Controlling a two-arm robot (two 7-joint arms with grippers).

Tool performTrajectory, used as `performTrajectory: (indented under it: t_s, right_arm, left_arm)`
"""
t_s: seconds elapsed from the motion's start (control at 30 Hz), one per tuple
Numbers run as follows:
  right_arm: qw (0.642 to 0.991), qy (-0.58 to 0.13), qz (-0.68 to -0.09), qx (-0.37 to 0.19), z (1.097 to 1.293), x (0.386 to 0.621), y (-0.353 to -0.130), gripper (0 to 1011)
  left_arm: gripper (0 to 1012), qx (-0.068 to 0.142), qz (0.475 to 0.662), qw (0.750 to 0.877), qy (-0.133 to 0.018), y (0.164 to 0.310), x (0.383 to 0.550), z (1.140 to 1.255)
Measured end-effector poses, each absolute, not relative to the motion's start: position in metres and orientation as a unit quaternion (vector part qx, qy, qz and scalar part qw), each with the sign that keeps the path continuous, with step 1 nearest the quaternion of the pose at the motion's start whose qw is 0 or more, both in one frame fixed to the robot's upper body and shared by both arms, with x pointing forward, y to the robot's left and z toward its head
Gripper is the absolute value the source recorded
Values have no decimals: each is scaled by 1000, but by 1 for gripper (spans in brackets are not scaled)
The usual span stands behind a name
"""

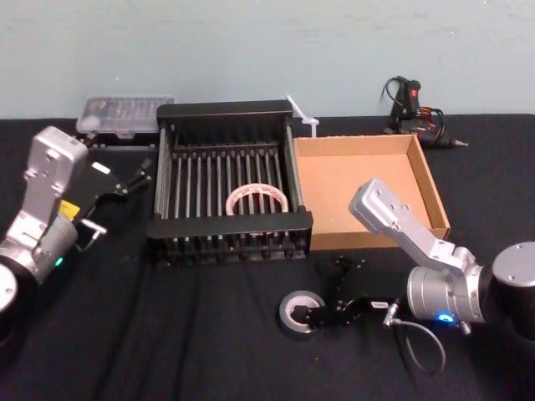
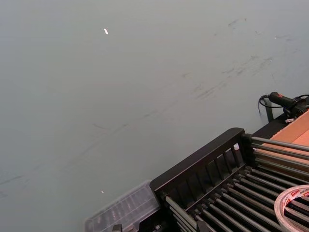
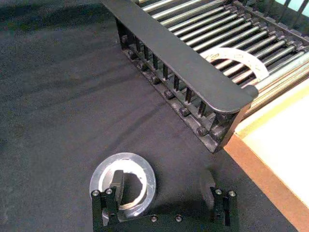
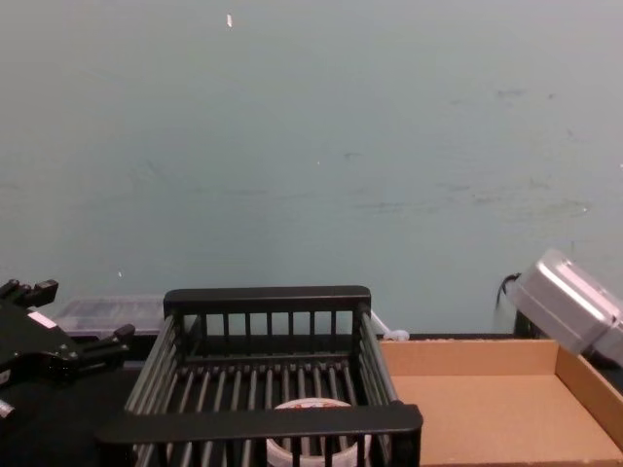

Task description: Pick up the white tape and place it into the black box , Pick up the silver tape and place it into the brown box.

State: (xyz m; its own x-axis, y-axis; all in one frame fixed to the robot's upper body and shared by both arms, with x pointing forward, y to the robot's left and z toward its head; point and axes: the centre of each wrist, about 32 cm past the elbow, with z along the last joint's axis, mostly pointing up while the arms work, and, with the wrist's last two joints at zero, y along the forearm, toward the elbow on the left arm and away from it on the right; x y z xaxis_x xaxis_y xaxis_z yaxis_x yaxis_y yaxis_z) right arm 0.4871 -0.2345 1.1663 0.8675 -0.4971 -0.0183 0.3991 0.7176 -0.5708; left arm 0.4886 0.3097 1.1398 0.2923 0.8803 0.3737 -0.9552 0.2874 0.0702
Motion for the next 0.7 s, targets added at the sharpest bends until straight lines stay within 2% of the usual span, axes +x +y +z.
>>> performTrajectory:
  t_s: [0.47,0.7]
  right_arm:
    - [923,85,-243,-287,1166,487,-235,1002]
    - [923,85,-243,-286,1166,487,-235,882]
  left_arm:
    - [1001,141,580,791,-132,310,489,1140]
    - [1001,141,580,791,-132,310,489,1140]
